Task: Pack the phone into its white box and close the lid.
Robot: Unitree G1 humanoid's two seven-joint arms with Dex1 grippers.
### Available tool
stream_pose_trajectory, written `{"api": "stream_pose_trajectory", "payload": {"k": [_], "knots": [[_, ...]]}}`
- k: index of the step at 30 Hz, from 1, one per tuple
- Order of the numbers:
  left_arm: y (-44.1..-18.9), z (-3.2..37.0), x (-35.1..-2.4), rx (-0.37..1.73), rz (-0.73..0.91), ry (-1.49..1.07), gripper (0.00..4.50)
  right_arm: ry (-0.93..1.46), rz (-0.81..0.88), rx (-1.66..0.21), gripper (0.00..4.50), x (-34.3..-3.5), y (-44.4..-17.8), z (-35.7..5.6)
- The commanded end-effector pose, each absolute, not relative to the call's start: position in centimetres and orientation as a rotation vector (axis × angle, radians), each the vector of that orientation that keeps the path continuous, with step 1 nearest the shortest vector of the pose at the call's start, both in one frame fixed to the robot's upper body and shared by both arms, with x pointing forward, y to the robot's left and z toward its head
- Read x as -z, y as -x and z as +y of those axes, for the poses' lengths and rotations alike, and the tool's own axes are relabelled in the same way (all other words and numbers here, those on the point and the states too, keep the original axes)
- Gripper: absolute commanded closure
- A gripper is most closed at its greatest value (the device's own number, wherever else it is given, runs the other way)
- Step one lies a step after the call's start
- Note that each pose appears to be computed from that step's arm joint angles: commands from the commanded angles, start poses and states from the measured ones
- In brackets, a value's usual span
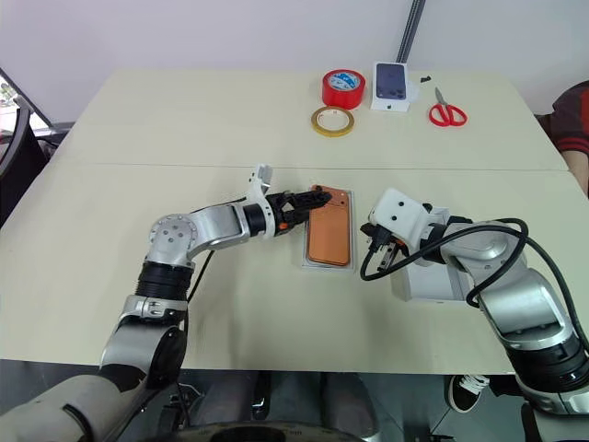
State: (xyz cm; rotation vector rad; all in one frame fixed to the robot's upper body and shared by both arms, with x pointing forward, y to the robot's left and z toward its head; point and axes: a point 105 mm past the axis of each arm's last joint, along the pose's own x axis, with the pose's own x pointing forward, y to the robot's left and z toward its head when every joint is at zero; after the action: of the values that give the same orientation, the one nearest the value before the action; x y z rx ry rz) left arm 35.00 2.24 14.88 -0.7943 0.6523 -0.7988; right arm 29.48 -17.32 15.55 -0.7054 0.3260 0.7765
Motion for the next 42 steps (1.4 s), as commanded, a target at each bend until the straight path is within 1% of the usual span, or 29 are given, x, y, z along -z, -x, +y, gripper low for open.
{"api": "stream_pose_trajectory", "payload": {"k": [1,3,5,7,10,11,12,13,15,17,22,24,28,34,39,42], "knots": [[-34.4,4.6,-18.2,0.833,0.51,0.697,0.2,0.763,0.3,-0.708,4.5,-16.7,-30.4,-18.1],[-34.2,5.5,-18.0,0.815,0.498,0.622,0.2,0.768,0.314,-0.701,4.5,-16.4,-30.8,-18.2],[-34.2,6.4,-17.3,0.775,0.482,0.497,0.74,0.779,0.33,-0.696,4.5,-16.0,-31.0,-18.1],[-34.2,7.0,-16.6,0.754,0.466,0.405,1.54,0.786,0.348,-0.684,4.5,-15.7,-31.3,-18.2],[-34.5,6.9,-15.3,0.743,0.458,0.261,3.11,0.811,0.373,-0.679,4.5,-14.9,-31.8,-18.0],[-34.6,6.5,-14.8,0.753,0.451,0.183,3.73,0.827,0.378,-0.68,4.5,-14.5,-31.9,-17.8],[-34.6,6.1,-14.3,0.766,0.447,0.107,4.15,0.837,0.383,-0.681,4.5,-14.2,-32.1,-17.5],[-34.6,5.6,-13.6,0.781,0.448,0.022,4.43,0.847,0.388,-0.674,4.5,-13.9,-32.2,-17.4],[-34.6,4.5,-12.5,0.822,0.437,-0.124,4.43,0.87,0.395,-0.673,4.5,-13.5,-32.4,-17.0],[-34.6,3.4,-11.9,0.875,0.424,-0.208,4.43,0.875,0.402,-0.686,4.5,-13.1,-32.5,-16.5],[-34.3,0.7,-11.6,0.992,0.401,-0.254,4.43,0.895,0.41,-0.708,4.5,-12.4,-32.5,-15.9],[-33.8,-0.3,-11.5,1.055,0.401,-0.272,4.43,0.896,0.407,-0.722,4.5,-12.4,-32.3,-15.6],[-31.7,-2.2,-11.2,1.207,0.423,-0.289,4.43,0.895,0.413,-0.757,4.5,-12.6,-31.2,-15.5],[-28.9,-4.4,-10.8,1.352,0.449,-0.297,4.43,0.907,0.473,-0.785,4.5,-12.2,-28.4,-16.5],[-27.0,-5.3,-10.5,1.43,0.473,-0.299,4.43,0.9,0.532,-0.769,4.5,-11.9,-26.3,-17.7],[-26.5,-5.4,-10.3,1.443,0.484,-0.298,4.43,0.896,0.556,-0.761,4.5,-11.7,-25.5,-18.2]]}}
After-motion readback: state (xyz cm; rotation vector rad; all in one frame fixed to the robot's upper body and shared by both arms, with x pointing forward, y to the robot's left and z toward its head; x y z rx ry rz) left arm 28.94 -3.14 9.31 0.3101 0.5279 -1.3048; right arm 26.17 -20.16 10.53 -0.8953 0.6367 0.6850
